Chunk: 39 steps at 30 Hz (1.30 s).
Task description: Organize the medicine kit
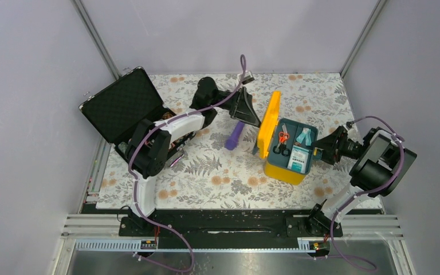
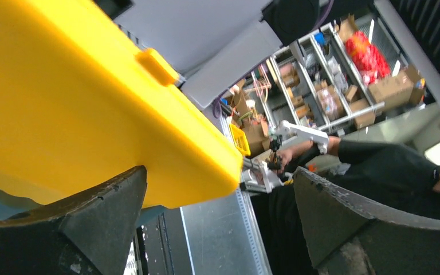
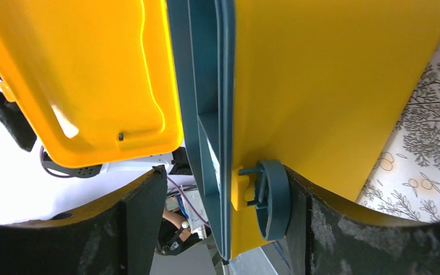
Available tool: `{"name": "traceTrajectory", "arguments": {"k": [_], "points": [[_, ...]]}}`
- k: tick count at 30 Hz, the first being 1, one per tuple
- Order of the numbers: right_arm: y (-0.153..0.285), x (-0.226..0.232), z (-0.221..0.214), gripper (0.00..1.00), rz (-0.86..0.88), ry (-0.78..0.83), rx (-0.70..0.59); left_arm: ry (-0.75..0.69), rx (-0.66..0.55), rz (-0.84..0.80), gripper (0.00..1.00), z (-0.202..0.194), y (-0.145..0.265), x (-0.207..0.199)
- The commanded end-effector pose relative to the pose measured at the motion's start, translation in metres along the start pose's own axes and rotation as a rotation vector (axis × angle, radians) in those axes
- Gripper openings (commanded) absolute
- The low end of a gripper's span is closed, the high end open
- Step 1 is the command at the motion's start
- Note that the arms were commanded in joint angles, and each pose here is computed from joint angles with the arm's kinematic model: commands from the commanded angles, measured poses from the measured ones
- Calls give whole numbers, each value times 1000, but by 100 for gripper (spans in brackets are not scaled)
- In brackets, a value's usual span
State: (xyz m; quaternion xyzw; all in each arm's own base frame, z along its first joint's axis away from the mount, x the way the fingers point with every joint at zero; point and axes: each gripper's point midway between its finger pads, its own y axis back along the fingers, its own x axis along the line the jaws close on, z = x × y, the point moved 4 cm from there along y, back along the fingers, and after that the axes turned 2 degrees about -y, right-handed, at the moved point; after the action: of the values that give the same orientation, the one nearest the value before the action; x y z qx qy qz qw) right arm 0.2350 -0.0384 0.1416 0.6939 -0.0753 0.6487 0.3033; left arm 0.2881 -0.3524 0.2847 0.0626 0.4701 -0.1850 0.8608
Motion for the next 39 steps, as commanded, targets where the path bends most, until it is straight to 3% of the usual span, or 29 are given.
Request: {"name": "traceTrajectory", "arguments": {"k": [1, 5, 11, 15, 18, 24, 30, 39], "points": [[-2, 19, 1, 75, 98, 12, 5, -155, 100, -65, 99, 5, -24, -32], [-8, 24, 1, 75, 134, 21, 29, -143, 138, -81, 99, -4, -40, -26], [-20, 44, 1, 75, 219, 61, 79, -64, 103, -24, 99, -9, -44, 9], [-27, 53, 6, 75, 268, 65, 91, -40, 93, 112, 99, -13, -49, 35], [-31, 50, 9, 75, 273, 63, 95, -104, 151, 259, 99, -21, -50, 48], [-35, 39, 14, 75, 279, 15, 97, -126, 164, 362, 99, -28, -49, 57], [-38, 28, 27, 76, 299, -57, 65, -146, 169, 335, 99, -25, -67, 58], [-28, 14, 41, 80, 333, -173, -35, -137, 131, 156, 99, -12, -85, 41]]}}
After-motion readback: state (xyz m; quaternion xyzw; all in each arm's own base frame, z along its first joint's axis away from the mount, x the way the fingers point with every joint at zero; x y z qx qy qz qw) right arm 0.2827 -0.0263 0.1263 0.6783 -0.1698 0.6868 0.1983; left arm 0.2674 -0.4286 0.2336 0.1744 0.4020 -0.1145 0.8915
